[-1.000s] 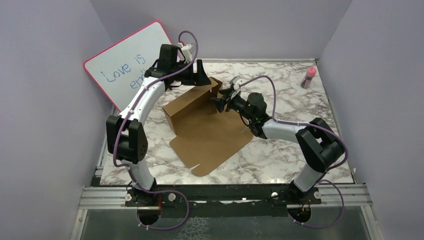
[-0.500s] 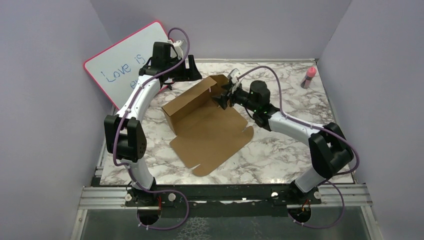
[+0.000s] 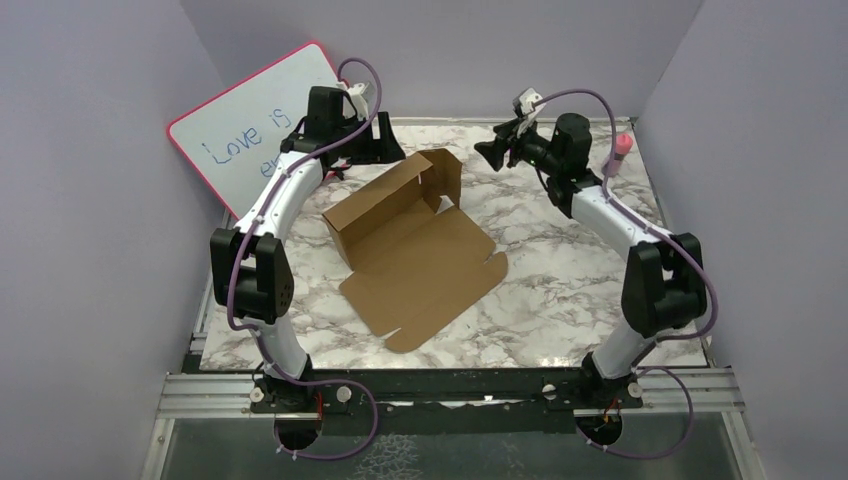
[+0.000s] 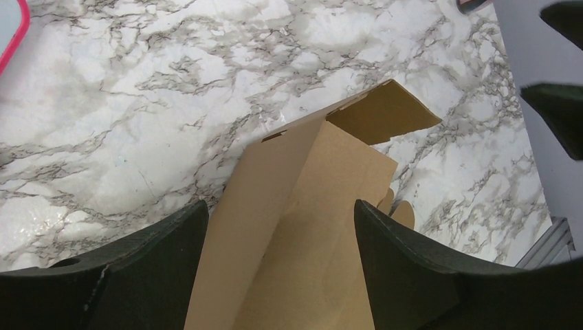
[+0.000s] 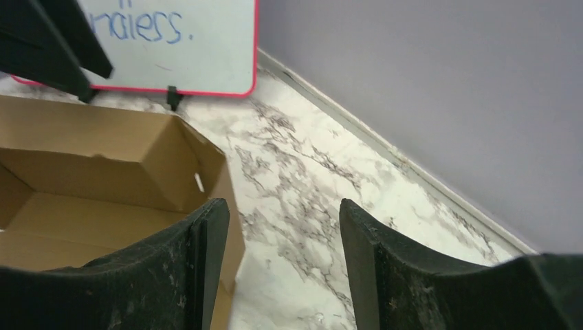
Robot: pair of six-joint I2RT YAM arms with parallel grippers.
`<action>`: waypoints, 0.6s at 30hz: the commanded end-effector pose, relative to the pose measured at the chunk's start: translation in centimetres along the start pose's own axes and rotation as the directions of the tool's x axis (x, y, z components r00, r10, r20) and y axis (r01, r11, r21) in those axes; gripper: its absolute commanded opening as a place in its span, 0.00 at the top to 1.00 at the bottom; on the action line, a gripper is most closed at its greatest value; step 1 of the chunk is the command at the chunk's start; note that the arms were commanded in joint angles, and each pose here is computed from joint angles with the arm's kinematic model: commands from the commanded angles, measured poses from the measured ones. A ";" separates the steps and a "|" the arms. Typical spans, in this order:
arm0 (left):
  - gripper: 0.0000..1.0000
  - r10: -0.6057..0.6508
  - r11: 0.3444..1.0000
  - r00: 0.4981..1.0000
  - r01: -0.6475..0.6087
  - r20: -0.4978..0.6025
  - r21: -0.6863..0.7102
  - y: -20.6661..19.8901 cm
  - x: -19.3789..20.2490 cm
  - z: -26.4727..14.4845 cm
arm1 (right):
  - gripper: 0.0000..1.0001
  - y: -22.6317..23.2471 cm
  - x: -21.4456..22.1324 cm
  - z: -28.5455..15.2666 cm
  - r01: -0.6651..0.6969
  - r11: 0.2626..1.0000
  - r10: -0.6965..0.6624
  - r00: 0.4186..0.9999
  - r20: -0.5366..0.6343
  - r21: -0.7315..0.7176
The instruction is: Fold the paper box
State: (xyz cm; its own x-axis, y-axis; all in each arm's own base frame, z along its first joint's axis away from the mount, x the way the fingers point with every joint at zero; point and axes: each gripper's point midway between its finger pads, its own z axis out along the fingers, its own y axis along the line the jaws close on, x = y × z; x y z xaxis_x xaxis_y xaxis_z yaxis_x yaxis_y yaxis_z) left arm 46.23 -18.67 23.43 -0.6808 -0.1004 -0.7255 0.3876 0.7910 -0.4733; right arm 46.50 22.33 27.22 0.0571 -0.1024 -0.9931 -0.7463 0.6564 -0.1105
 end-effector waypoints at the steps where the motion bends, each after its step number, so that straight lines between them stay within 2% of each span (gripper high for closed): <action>1: 0.21 0.003 0.999 1.000 -0.004 0.011 0.034 -0.5 0.1 0.0 | 0.36 -1.5 4.1 1.8 -0.034 0.999 0.031 0.997 -0.073 -0.038; 6: 0.21 0.011 0.998 1.000 -0.012 0.014 0.065 -1.3 0.2 -0.7 | 0.36 -2.0 7.6 4.2 -0.026 0.995 0.014 0.992 -0.122 -0.100; 9: 0.21 0.039 0.997 0.999 -0.041 0.024 0.069 -1.8 0.2 -1.3 | 0.36 -1.1 9.4 5.0 -0.029 0.982 0.004 0.991 -0.134 -0.185; 18: 0.17 0.150 0.989 0.989 -0.150 0.014 -0.008 -1.8 2.1 -1.7 | 0.33 3.3 10.8 4.7 -0.079 0.898 0.040 0.994 -0.098 -0.432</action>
State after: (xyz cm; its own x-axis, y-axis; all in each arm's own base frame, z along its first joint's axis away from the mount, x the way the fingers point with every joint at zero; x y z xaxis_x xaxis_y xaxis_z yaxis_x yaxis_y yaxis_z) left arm 43.97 -19.17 22.16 -0.6803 -0.0426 -0.7317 0.4345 0.7806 -0.4494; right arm 49.88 25.09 14.98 -0.0820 -0.1915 -0.9781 -0.8986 0.4386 -0.0106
